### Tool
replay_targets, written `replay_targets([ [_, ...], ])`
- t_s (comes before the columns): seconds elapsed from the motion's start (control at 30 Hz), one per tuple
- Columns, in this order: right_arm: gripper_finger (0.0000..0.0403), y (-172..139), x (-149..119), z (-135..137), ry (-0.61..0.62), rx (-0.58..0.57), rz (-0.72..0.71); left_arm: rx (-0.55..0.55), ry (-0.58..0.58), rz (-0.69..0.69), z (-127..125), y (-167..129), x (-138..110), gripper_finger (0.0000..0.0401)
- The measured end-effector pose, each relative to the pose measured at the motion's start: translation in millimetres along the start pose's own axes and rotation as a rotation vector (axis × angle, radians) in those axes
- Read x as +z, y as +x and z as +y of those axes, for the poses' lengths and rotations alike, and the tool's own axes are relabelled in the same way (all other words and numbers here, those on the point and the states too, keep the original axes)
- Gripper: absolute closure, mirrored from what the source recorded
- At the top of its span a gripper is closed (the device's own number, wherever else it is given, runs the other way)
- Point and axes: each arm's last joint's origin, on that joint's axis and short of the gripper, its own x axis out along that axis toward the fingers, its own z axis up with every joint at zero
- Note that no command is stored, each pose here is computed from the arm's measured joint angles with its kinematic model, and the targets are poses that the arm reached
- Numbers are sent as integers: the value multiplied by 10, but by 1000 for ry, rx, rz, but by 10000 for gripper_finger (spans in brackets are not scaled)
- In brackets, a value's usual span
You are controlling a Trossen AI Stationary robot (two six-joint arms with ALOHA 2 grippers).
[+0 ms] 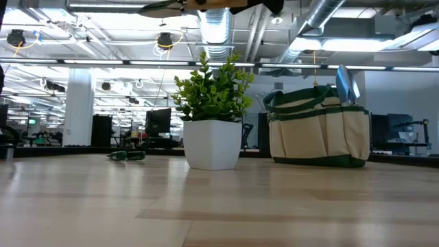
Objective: Pick & Place Garden tools in Gardening bag
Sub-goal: Put the brown trowel into the brown gardening bag
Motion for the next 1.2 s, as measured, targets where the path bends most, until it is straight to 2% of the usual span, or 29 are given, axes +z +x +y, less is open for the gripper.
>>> replay_targets([
  [0.67, 272, 7, -11, -8, 4, 56, 27, -6, -5, -34, -4, 41, 47, 364],
  [0.97, 343, 6, -16, -4, 0, 70, 34, -6, -2, -37, -6, 41, 51, 364],
  [1.2, 343, 3, -17, -4, 0, 70, 35, -6, -3, -40, -4, 41, 54, 364],
])
